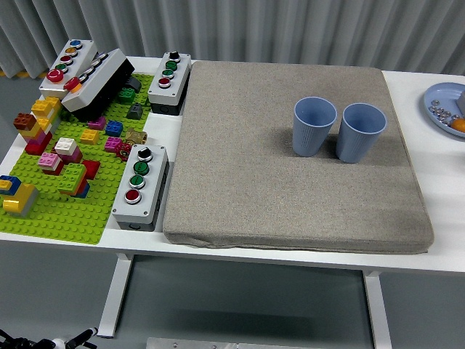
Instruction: Pick cup pour cup place
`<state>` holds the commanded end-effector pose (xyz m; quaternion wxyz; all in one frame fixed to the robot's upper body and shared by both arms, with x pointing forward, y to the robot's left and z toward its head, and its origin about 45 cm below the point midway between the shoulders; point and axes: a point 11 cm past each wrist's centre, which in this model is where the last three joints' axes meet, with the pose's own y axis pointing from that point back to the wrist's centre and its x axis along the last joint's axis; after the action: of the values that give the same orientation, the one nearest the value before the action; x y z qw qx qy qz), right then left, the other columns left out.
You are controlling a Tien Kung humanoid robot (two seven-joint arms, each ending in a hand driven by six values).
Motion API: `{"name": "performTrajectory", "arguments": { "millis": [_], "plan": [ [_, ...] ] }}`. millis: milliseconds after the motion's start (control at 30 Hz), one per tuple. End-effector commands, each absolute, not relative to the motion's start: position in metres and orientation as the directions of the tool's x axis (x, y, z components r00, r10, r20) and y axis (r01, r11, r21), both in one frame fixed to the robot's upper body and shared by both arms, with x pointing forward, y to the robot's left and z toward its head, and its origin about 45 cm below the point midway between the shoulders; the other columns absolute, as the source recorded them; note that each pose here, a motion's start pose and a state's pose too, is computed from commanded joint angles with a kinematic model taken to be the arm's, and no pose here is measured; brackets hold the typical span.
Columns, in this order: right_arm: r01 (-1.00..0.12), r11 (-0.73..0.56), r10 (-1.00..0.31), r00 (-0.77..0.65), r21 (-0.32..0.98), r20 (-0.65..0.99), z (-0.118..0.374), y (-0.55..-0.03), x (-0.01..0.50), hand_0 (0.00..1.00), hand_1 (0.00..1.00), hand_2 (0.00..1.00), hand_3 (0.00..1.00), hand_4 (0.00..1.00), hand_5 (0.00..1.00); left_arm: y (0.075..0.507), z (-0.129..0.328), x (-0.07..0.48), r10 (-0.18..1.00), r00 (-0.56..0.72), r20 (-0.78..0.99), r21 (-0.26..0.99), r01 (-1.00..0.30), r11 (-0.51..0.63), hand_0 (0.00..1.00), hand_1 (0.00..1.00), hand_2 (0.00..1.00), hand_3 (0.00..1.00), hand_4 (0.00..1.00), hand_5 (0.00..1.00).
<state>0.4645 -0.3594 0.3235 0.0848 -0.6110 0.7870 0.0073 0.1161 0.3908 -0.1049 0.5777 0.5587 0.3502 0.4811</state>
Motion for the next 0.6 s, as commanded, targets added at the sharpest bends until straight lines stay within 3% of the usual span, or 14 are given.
{"name": "performTrajectory", "arguments": {
  "millis": [600],
  "plan": [
    [-0.971,0.22,-0.969,-0.206,-0.096,-0.138,0.33,-0.347,0.47,0.857,0.749,0.747,0.748,0.763,0.998,0.391,-0.105,0.115,0.956,0.261,0.135,0.981,-0.171,-0.092,0.85,0.868,0.88,0.769,0.597,0.998]
  ]
}}
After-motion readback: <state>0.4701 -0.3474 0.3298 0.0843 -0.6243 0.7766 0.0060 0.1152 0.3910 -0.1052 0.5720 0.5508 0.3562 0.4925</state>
